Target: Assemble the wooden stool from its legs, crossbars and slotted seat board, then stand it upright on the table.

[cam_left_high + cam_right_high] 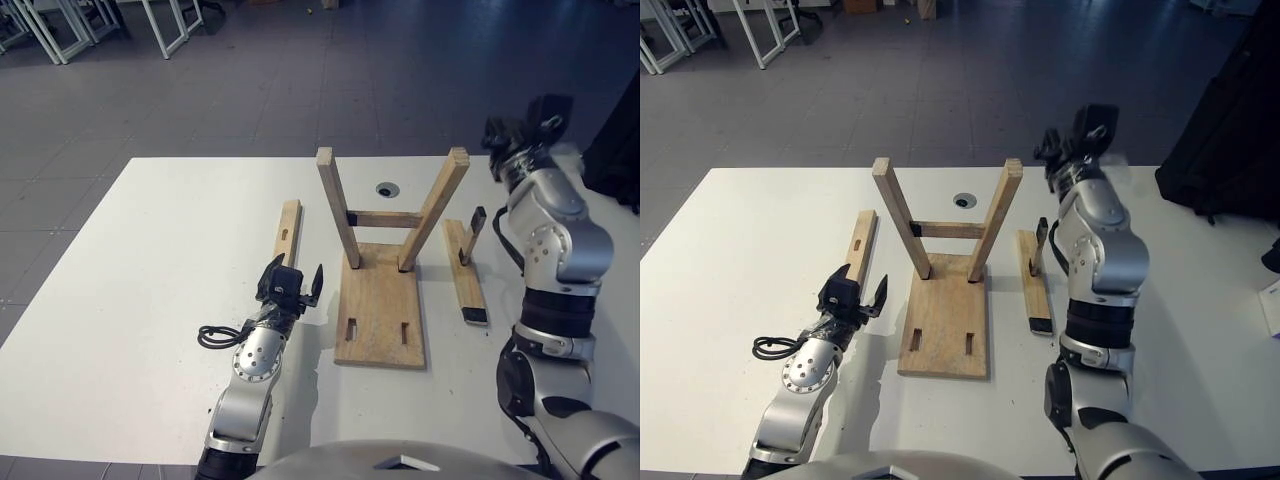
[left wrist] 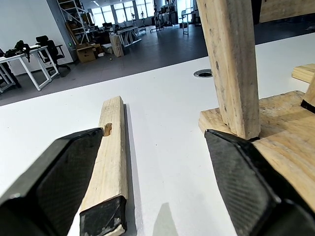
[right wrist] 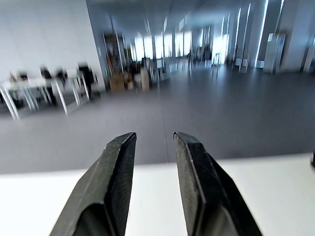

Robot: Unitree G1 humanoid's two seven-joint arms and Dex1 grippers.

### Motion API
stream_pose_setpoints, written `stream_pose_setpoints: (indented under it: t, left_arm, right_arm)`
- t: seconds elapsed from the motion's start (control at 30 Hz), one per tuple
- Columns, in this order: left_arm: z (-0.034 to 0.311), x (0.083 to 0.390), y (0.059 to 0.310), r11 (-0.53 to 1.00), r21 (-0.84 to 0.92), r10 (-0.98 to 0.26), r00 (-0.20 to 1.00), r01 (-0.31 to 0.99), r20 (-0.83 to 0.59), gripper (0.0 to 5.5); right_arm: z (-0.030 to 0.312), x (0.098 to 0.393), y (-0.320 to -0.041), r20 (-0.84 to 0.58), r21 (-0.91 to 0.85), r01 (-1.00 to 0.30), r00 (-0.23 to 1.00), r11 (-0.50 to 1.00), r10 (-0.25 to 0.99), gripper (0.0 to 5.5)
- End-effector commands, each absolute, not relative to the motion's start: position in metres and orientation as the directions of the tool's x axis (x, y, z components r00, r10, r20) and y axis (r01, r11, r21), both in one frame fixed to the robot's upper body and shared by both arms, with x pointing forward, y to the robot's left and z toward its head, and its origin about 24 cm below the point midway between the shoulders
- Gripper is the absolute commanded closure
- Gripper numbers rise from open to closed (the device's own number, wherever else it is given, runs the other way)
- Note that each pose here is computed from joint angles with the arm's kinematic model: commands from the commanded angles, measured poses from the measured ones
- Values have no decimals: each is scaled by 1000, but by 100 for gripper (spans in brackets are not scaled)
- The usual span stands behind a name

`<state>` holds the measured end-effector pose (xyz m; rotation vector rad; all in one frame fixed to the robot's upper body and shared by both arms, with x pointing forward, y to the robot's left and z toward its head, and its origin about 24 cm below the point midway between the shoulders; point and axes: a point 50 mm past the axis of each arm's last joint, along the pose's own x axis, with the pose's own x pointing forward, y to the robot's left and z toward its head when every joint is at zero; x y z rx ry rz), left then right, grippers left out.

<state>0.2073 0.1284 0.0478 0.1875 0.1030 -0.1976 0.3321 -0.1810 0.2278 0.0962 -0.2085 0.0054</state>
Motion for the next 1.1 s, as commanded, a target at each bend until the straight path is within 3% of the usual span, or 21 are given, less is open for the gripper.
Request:
stream_pose_setpoints:
  t: [0.03,0.13,0.2,0.27,0.37,0.43,0.47,0.57,0.7,0.87,0.97,1.1]
  left_arm:
    - [47,208,128,961,184,-186,974,208,-128,169]
    - [48,211,127,960,183,-192,973,213,-126,169]
    - [48,212,127,959,184,-194,973,214,-124,169]
    - [48,213,128,960,183,-191,974,211,-123,169]
    - [47,211,128,963,177,-184,975,204,-125,169]
    - [46,210,127,964,175,-180,976,201,-126,169]
    - [46,209,127,964,175,-180,976,200,-126,169]
    - [44,205,127,967,171,-168,977,189,-130,169]
    - [44,201,130,973,164,-143,980,165,-137,169]
    - [44,200,129,971,166,-148,979,170,-140,169]
    - [44,199,130,973,166,-139,980,162,-142,169]
    - [45,199,132,968,176,-155,977,180,-148,169]
  right_arm:
    - [160,333,-183,-23,106,26,999,994,-24,411]
    - [80,320,-190,-283,50,77,957,996,-59,411]
    - [71,316,-193,-297,66,106,951,992,-82,411]
    - [97,322,-196,-186,110,123,977,986,-101,411]
    - [196,317,-195,190,169,38,979,985,-71,397]
    - [215,301,-195,253,152,14,966,988,-52,351]
    - [210,293,-196,231,136,21,971,990,-52,337]
    - [146,246,-203,-10,14,70,998,997,-70,271]
    - [59,179,-196,-442,-62,-86,896,994,50,186]
    - [36,177,-202,-557,-83,-108,829,991,44,101]
    - [23,184,-200,-600,-78,-128,798,989,56,101]
    - [13,195,-201,-616,-64,-84,787,994,27,183]
